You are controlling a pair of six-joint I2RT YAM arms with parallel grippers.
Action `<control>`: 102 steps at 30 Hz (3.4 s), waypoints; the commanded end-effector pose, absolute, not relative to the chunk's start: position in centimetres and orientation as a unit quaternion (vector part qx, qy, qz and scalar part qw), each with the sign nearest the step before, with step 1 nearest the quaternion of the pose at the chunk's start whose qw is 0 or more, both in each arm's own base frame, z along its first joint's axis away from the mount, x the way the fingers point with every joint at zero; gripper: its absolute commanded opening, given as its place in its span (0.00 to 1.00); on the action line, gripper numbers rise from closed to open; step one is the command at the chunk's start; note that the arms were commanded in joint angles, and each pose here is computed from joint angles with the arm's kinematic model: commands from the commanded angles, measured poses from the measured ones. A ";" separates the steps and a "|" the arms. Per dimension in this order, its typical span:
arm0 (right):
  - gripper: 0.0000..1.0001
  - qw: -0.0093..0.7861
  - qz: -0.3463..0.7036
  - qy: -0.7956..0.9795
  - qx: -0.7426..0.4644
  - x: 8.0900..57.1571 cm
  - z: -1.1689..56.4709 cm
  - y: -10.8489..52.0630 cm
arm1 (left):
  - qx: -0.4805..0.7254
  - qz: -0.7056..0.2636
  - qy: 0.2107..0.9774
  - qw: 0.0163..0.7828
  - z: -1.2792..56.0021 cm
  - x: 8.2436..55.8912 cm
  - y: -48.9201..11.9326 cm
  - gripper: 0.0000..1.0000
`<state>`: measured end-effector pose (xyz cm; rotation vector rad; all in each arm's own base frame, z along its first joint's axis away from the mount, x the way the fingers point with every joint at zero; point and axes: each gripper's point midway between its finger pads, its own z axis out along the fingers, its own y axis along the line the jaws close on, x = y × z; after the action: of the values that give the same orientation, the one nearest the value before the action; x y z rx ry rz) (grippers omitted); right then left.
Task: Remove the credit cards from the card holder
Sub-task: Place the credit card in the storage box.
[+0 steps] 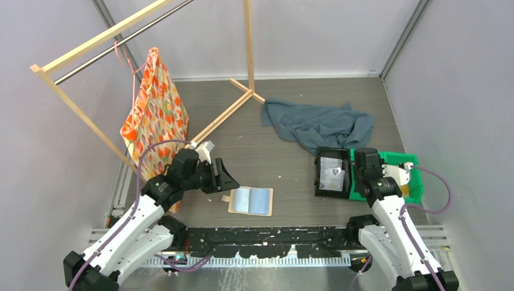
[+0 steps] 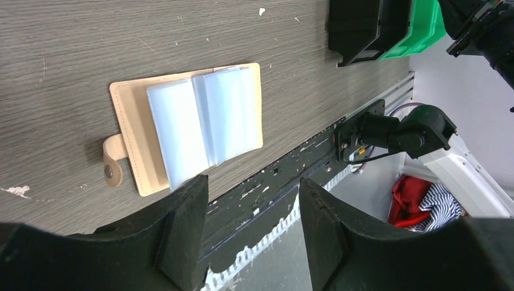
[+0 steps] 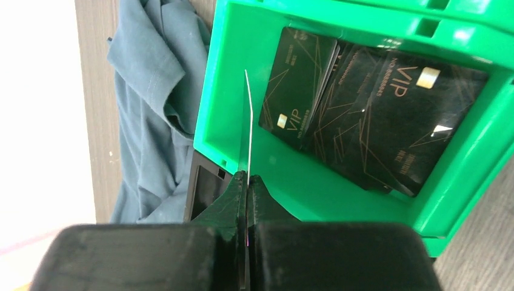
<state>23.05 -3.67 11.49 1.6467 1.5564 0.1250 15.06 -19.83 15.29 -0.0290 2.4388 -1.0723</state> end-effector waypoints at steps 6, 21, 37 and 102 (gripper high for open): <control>0.01 0.406 0.062 0.627 0.662 23.0 9.2 -3.7 | 0.001 -0.398 0.886 0.239 15.4 15.3 -20.2 0.57; 0.01 0.401 0.061 0.610 0.681 22.9 9.2 -5.4 | 0.013 -0.390 0.889 0.240 15.6 15.1 -19.9 0.57; 0.04 0.376 0.048 0.616 0.691 21.5 6.5 -5.8 | 0.016 -0.379 0.897 0.227 14.7 15.1 -19.9 0.58; 1.00 0.289 0.347 0.887 0.100 19.3 13.6 25.3 | -0.050 -0.321 0.928 0.181 9.0 17.4 -20.6 0.56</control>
<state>18.97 22.18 14.10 0.2484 2.4320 0.7916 17.06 -21.78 8.35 -0.1537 2.6344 -0.9742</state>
